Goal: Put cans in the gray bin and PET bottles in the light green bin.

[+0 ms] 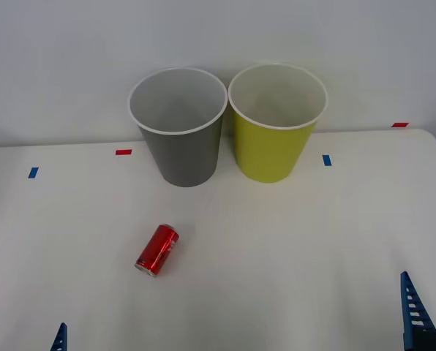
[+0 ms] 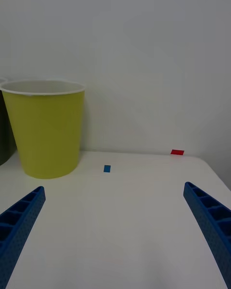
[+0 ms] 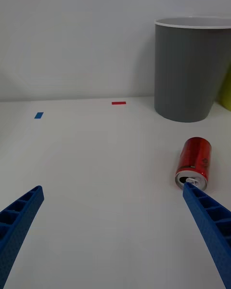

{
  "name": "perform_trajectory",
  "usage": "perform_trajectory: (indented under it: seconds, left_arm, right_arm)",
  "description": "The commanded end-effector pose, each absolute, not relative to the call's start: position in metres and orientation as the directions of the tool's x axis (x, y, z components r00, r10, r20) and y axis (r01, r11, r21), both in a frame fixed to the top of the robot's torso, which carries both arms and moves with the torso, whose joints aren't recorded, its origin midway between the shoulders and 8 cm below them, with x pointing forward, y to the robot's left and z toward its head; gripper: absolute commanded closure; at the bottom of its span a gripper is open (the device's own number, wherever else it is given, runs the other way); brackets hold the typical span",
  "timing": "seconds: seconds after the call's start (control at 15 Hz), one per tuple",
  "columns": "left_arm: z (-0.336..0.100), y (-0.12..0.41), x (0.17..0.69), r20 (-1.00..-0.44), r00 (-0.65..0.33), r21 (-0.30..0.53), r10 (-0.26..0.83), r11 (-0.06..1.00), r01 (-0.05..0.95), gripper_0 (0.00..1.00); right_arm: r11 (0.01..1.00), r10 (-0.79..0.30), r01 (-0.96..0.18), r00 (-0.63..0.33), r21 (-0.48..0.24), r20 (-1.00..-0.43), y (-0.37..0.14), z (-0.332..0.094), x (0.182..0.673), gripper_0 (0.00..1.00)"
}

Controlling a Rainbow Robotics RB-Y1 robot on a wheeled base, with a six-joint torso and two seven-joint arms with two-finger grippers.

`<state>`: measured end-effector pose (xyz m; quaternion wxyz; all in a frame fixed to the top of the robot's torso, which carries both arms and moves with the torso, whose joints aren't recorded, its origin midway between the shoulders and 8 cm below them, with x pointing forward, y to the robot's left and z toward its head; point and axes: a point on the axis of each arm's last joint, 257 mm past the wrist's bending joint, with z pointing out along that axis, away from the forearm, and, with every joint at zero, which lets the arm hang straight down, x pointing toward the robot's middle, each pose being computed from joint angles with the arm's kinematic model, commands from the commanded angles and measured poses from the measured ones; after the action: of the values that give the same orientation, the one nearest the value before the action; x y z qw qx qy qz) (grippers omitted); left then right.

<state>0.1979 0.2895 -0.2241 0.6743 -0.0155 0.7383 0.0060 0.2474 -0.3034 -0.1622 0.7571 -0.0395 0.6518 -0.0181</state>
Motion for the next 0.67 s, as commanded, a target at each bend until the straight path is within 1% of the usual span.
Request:
perform_trajectory:
  seconds: [0.07, 0.67]
  left_arm:
    - [-0.2241, 0.2895, 0.1979, -0.996, -0.090, -0.012, -0.015, 0.999, -0.031, 0.00]
    - [-0.2241, 0.2895, 0.1979, -0.996, -0.090, -0.012, -0.015, 0.999, -0.031, 0.00]
  right_arm:
    - [0.996, -0.079, -0.024, 0.150, -0.083, -0.986, -0.3034, -0.1622, 0.2474, 0.00]
    - [0.996, -0.079, -0.024, 0.150, -0.083, -0.986, -0.3034, -0.1622, 0.2474, 0.00]
